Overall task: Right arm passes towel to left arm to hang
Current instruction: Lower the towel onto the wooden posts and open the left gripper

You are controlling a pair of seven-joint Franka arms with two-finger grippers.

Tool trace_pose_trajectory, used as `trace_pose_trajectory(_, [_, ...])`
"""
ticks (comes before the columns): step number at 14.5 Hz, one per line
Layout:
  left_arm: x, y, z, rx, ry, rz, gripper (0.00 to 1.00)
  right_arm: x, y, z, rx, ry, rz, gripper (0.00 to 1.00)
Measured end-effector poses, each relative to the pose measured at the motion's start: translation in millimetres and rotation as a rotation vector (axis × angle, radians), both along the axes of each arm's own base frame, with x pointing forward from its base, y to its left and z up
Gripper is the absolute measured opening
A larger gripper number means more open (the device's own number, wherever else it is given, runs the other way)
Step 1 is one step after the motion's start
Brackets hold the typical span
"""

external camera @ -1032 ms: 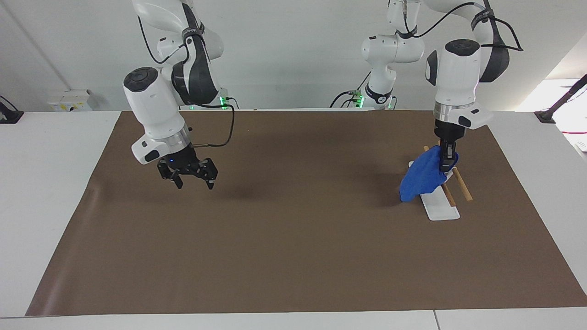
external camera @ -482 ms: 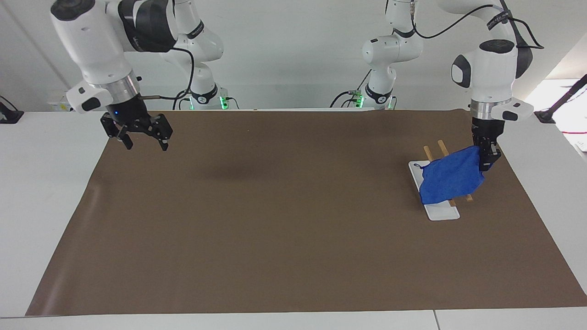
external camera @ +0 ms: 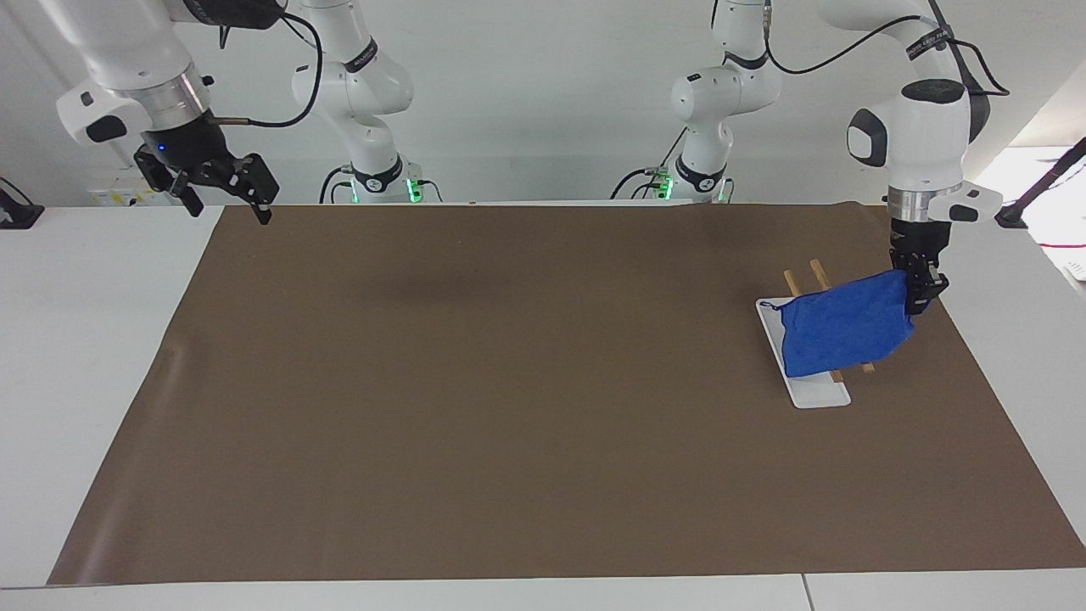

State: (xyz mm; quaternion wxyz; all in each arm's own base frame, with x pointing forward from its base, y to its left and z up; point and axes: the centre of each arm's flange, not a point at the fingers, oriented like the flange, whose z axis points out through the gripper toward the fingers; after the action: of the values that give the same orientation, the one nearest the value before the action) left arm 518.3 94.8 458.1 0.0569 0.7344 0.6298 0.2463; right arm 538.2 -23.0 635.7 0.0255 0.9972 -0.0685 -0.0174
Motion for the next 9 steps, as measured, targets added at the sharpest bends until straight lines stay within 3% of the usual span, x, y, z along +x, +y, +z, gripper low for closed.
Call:
trace_pose_trajectory(4, [-7,9,-28,-0.012,0.051,0.019,0.03,0.9,0,-8,-0.004,0.007,0.005,1.00])
trace_pose_trajectory(5, [-8,10,-30,-0.013,0.055,0.021,0.08,0.7,0,-8,-0.004,0.007,0.006,1.00])
trace_pose_trajectory(9, [-9,27,-26,-0.012,0.047,0.055,0.52,0.5,0,-8,-0.004,0.006,0.008,1.00])
